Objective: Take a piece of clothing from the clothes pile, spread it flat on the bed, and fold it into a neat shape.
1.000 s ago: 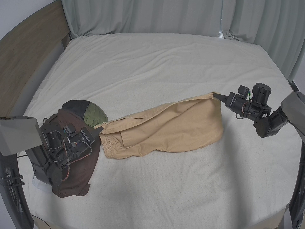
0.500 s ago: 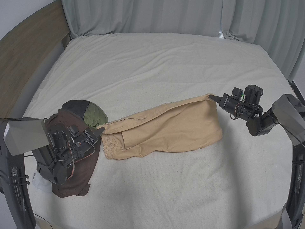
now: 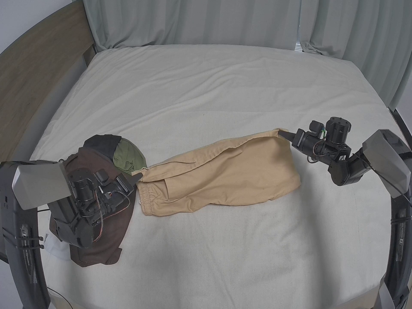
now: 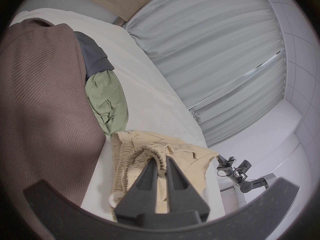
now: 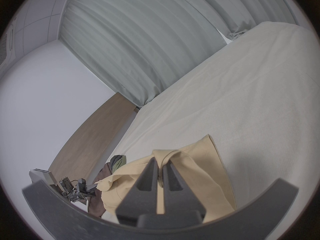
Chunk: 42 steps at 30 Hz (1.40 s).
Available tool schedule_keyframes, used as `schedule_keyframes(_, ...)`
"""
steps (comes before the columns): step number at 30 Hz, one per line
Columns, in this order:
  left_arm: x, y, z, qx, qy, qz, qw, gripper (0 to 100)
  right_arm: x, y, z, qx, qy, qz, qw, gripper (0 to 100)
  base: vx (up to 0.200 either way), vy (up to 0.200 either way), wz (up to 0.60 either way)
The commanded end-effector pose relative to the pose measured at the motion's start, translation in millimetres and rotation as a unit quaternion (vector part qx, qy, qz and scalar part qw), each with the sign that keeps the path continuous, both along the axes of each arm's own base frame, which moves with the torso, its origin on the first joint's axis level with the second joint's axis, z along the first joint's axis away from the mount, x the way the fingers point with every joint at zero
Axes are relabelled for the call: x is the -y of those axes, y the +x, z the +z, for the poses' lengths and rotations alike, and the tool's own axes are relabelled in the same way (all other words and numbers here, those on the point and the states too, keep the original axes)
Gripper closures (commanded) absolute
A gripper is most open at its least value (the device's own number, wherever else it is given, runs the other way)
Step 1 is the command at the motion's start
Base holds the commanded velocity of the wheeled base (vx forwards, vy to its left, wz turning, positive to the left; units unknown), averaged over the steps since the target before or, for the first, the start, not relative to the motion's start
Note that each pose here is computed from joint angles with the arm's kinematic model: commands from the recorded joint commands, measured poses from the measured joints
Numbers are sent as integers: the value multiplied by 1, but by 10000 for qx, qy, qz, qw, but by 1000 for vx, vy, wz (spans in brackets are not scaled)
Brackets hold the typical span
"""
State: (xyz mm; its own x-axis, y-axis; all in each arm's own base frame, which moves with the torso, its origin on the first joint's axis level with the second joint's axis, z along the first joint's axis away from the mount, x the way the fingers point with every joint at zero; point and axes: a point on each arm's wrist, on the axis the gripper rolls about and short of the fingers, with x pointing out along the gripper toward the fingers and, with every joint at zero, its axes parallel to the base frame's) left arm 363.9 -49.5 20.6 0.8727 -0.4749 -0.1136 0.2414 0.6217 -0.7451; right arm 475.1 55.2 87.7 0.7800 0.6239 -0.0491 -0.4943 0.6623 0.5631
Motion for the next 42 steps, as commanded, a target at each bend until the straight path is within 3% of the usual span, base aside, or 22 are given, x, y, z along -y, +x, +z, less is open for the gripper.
schedule_keyframes(1, 0, 1, -2, -16, 0, 2, 10000, 0, -1, 1, -2, -3, -2, 13, 10000, 0, 0, 0, 0)
schedule_keyframes(11, -5, 7, 4, 150, 15, 298, 9994, 0, -3, 2, -6, -18, -6, -10, 10000, 0, 0, 0, 0)
schedule_keyframes(16, -2, 1, 17, 267, 22, 258, 9993, 0, -17, -19, 7, 0, 2, 151, 9999, 0, 0, 0, 0)
schedule_keyframes(22, 0, -3, 23, 312, 29, 226, 9993, 0, -27, -44, 7, -324, 11, 77, 9994, 0, 0, 0, 0)
schedule_keyframes(33, 4, -13, 32, 572, 476, 98, 9972, 0, -41, -92, -11, -608, 301, 252, 9974, 0, 0, 0, 0)
schedule_keyframes(42, 4, -21, 28, 811, 1230, 7, 9891, 0, -46, -117, -33, -766, 247, 384, 9960, 0, 0, 0, 0)
